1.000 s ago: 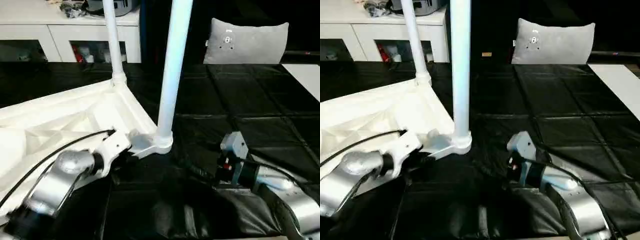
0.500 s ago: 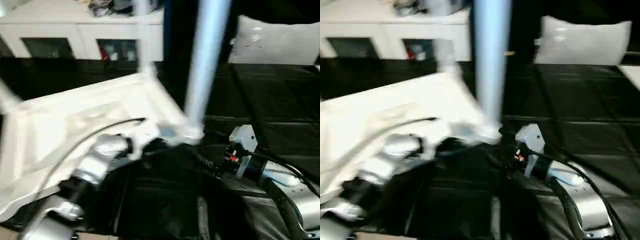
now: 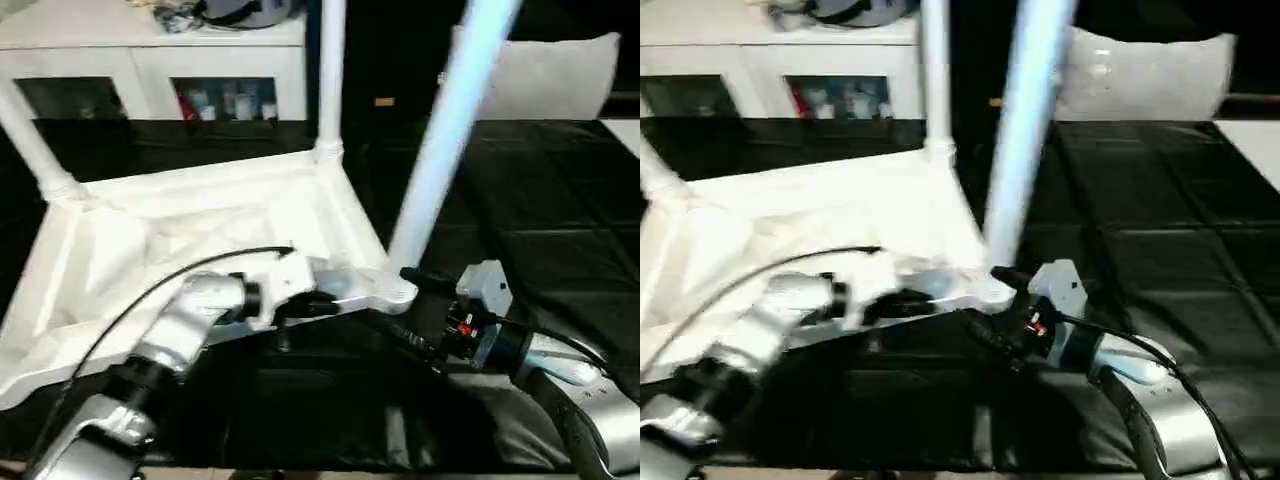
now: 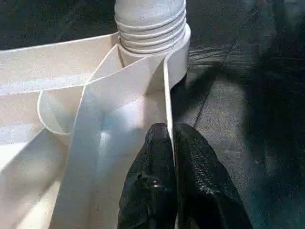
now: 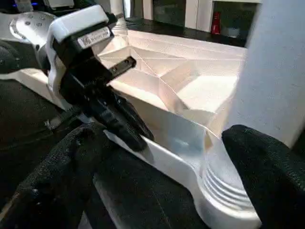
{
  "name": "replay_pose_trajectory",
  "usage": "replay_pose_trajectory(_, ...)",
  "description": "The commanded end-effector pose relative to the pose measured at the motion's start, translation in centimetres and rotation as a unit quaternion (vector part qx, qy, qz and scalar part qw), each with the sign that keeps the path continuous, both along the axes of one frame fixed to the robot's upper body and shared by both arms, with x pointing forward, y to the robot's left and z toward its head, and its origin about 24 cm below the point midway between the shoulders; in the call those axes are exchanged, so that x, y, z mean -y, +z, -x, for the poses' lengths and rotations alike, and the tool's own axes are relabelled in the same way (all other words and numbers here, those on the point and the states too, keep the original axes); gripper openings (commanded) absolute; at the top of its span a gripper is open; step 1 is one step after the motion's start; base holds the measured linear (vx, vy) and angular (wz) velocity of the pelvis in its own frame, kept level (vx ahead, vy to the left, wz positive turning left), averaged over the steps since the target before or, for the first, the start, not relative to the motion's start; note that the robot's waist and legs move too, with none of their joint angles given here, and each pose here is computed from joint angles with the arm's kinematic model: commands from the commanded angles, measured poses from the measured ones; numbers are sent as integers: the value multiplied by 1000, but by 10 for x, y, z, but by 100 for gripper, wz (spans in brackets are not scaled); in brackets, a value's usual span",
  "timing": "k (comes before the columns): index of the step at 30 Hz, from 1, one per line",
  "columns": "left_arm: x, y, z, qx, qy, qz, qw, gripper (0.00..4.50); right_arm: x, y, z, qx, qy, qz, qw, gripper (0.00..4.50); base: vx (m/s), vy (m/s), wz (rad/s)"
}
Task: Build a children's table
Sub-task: Rotate leg to tighten
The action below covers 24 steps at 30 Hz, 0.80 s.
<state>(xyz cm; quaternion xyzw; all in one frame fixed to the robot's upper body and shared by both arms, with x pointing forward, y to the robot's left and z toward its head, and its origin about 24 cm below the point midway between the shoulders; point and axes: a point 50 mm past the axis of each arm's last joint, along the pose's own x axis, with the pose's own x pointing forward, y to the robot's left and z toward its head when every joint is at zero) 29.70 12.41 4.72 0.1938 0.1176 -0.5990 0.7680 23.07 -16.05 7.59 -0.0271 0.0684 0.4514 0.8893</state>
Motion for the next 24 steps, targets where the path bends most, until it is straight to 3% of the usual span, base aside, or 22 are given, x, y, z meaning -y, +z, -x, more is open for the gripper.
replay_pose_trajectory(1,-11,2,5,-10,-5,6,1000,3,6,6,-3,14,-12,6,1000,450,0,0,0)
replay_pose_trajectory(8,-26,4,11,-11,1,0,1000,3,11,5,-9,12,-14,17,1000,450,0,0,0)
replay_pose_trajectory(19,-24,4,21,-18,-53,-20,998,3,7,-1,-24,-15,81,51,995,450,0,0,0)
replay_pose_trajectory(24,-21,7,21,-16,-76,-25,997,0,11,-2,-33,-33,121,54,991,401,0,0,0)
